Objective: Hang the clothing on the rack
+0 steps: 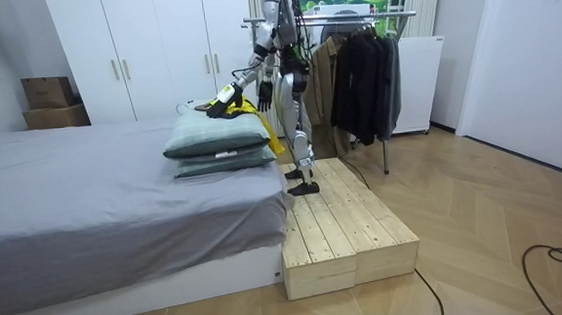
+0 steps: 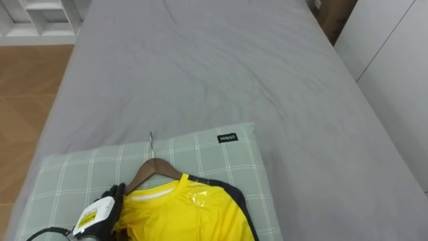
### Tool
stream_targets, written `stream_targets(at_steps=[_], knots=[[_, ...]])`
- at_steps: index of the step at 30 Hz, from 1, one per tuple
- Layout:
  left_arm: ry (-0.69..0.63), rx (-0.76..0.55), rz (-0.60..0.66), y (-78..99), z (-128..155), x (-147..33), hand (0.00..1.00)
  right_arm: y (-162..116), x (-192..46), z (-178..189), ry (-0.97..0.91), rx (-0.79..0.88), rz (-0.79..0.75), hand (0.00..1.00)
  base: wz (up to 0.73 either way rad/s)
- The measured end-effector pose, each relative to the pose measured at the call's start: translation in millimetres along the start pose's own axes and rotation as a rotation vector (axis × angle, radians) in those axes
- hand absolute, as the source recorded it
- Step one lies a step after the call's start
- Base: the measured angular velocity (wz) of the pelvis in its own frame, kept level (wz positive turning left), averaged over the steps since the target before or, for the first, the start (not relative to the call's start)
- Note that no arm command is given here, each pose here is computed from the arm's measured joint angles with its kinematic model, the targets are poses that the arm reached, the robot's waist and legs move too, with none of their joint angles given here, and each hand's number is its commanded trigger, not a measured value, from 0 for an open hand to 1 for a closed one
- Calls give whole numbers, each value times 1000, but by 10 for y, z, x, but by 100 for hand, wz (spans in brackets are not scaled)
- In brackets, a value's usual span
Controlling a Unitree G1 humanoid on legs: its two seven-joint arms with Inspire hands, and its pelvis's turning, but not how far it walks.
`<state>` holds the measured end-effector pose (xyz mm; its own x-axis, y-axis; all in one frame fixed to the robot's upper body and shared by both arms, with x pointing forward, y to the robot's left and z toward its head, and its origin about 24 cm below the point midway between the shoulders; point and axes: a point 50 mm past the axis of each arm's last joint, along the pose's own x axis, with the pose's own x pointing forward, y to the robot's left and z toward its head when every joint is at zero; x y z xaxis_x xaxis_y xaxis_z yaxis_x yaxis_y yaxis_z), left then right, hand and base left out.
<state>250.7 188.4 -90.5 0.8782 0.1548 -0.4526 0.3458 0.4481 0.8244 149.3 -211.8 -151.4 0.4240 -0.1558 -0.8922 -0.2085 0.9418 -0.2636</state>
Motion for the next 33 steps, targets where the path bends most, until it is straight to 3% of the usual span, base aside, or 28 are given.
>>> stream_targets(at_steps=[13,14,16,17,18,22,25,26,27,33], knots=[[22,3,-29,-49,-50,-20,2,12,0,-5,5,9,4,0,0],[22,3,-28,-49,-50,-20,5,12,0,-8,7,11,4,0,0],[22,3,-28,-49,-50,-20,42,12,-1,-13,9,16,4,0,0],[22,3,-26,-48,-50,-20,42,12,-1,-16,11,23,5,0,0],[22,3,-22,-45,-49,-20,51,13,-1,-18,13,28,5,0,0],[18,-1,23,9,-34,0,56,16,-1,-24,18,25,7,0,-1],[22,-29,55,93,-4,42,73,30,-3,-34,20,-2,10,0,-4],[19,-30,65,113,8,52,92,31,-3,-39,22,-2,11,0,0],[20,-30,67,115,9,54,100,31,-3,-38,22,0,11,0,0],[56,-75,32,26,-44,13,100,38,-3,-36,21,-6,13,0,0]])
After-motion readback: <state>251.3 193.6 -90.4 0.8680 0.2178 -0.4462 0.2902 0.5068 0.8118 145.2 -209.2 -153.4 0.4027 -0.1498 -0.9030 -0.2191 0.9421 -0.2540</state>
